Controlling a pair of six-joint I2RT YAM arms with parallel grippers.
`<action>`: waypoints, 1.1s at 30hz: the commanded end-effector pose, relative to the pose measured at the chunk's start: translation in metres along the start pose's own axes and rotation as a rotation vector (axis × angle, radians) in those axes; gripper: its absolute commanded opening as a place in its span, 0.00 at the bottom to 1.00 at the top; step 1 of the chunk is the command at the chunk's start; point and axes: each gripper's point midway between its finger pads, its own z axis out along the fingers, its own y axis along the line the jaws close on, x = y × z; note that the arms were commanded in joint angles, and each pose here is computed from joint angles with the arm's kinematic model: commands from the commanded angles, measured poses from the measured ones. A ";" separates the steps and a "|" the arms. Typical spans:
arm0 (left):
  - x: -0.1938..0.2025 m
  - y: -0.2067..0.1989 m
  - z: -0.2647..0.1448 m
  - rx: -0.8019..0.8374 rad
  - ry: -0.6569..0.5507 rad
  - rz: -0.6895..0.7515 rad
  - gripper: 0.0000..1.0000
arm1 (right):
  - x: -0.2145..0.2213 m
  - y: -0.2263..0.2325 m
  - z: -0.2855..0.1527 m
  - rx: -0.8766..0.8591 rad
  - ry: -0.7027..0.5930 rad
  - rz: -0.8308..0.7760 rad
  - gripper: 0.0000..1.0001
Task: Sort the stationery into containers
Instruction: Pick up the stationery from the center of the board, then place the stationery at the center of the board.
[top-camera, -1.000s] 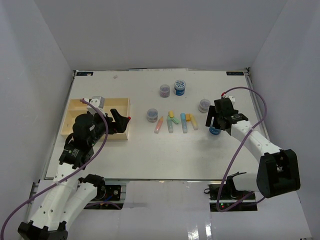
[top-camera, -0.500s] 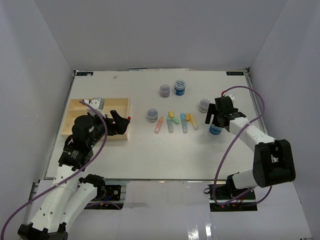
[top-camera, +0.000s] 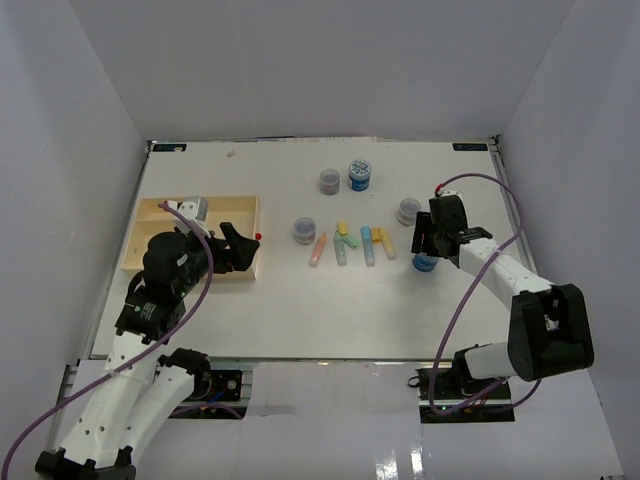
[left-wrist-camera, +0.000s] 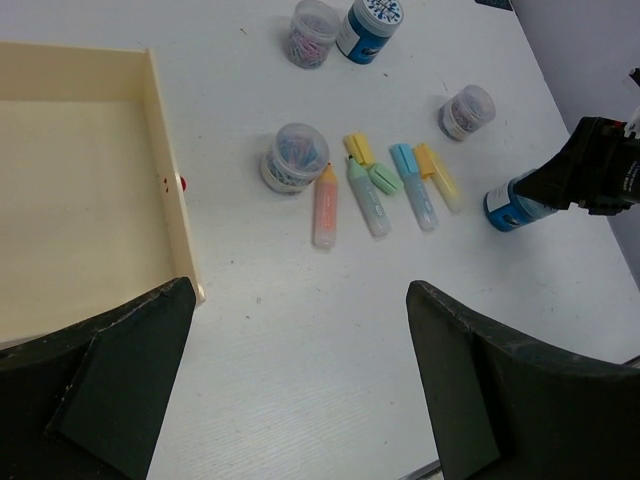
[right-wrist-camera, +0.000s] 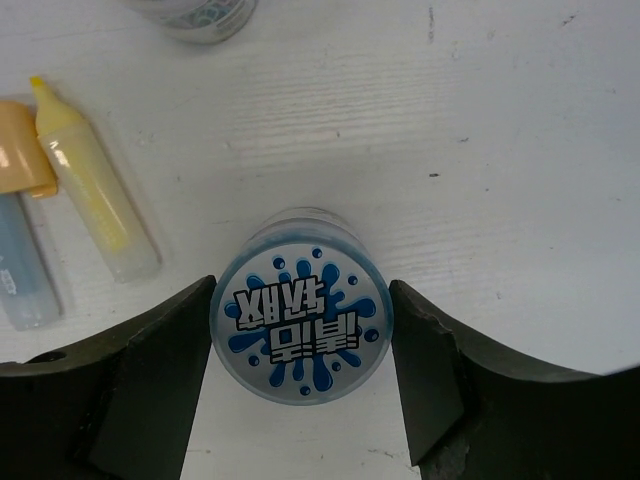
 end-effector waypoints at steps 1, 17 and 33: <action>-0.011 -0.010 -0.003 0.032 -0.016 -0.003 0.98 | -0.017 0.025 -0.019 -0.110 -0.077 -0.064 0.36; -0.008 0.001 -0.005 -0.048 0.042 0.001 0.98 | 0.027 0.251 -0.112 -0.623 -0.138 -0.631 0.35; 0.010 0.007 -0.005 -0.096 0.172 -0.040 0.98 | 0.089 0.327 -0.097 -0.723 -0.030 -0.758 0.52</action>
